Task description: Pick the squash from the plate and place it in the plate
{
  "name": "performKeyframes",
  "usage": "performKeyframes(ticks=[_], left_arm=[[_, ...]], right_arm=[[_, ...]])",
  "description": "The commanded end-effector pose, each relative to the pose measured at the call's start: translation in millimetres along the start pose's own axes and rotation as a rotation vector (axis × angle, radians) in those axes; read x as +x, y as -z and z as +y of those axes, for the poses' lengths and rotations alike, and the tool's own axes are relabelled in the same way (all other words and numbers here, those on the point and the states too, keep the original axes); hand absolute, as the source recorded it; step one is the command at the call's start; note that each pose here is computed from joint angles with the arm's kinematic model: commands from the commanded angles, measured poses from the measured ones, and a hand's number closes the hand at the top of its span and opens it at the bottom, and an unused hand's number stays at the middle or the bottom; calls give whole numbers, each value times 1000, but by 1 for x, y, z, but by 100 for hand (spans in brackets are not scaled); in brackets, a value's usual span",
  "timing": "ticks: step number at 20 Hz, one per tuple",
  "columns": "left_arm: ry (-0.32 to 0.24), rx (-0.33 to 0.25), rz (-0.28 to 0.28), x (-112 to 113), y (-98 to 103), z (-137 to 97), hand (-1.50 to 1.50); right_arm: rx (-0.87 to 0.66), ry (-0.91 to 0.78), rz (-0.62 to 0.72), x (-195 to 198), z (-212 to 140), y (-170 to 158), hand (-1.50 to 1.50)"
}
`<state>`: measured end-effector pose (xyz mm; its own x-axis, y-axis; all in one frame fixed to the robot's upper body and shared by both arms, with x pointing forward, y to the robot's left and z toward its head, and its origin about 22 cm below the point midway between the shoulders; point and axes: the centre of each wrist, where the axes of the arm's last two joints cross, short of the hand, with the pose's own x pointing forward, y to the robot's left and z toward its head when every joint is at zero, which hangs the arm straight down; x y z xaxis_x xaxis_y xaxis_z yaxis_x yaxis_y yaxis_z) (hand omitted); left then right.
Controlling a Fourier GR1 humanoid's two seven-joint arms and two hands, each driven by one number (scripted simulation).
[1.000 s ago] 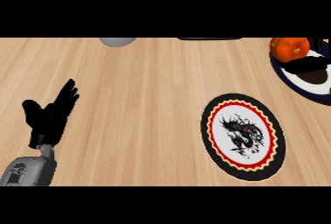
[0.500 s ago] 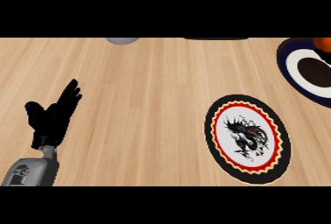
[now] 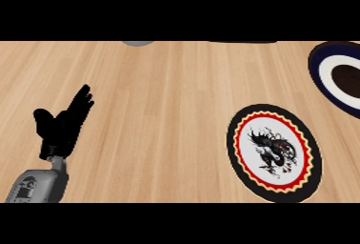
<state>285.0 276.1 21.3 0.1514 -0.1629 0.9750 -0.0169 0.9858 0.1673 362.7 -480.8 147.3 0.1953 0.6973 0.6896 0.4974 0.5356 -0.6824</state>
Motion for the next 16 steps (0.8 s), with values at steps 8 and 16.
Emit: performKeyframes(ticks=[8, 16], left_arm=[[5, -26, -15, 2, 1, -8, 0], [-1, -15, -28, 13, 9, 3, 0]], right_arm=[[269, 55, 137, -64, -5, -22, -150], [111, 182, -141, -50, -28, -9, -150]])
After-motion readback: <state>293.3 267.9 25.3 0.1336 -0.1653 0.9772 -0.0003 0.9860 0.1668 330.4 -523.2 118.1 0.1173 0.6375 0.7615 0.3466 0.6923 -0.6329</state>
